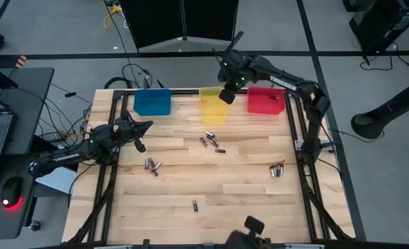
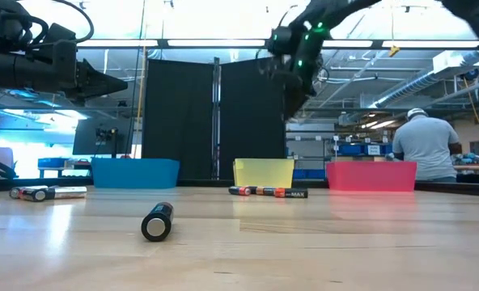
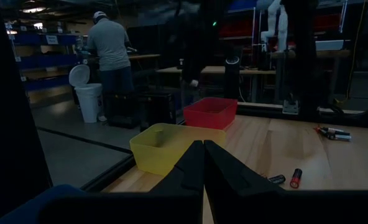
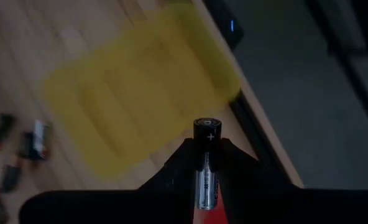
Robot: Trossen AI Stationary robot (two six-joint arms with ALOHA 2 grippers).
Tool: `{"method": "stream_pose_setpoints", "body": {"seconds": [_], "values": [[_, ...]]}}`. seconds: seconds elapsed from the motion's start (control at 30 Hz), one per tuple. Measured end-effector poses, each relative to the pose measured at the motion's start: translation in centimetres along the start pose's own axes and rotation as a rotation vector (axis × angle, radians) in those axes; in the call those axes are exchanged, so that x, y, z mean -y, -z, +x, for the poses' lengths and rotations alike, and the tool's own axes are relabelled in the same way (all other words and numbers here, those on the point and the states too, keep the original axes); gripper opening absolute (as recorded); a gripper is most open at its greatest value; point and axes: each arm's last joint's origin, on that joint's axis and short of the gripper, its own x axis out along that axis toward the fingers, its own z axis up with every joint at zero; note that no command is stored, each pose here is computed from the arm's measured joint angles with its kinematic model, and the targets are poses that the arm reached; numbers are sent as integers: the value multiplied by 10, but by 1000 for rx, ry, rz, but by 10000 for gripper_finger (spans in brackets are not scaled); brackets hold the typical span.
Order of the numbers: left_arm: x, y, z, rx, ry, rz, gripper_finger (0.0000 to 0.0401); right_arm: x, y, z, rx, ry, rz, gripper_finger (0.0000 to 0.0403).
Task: Sort batteries
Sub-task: Put the silver battery into the blue bin
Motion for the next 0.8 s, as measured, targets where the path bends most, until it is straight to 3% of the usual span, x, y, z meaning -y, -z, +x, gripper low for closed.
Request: {"method": "stream_pose_setpoints", "body": {"seconds": [0.2,0.6,0.8], "values": [[0,0,0,0,0,0,15,-32,10,-12,223,-66,-29,55],[0,0,0,1,0,0,15,-108,44,34,625,-300,-4,55],[0,-4,0,41,2,-28,15,-144,47,36,860,-424,-9,55]]}}
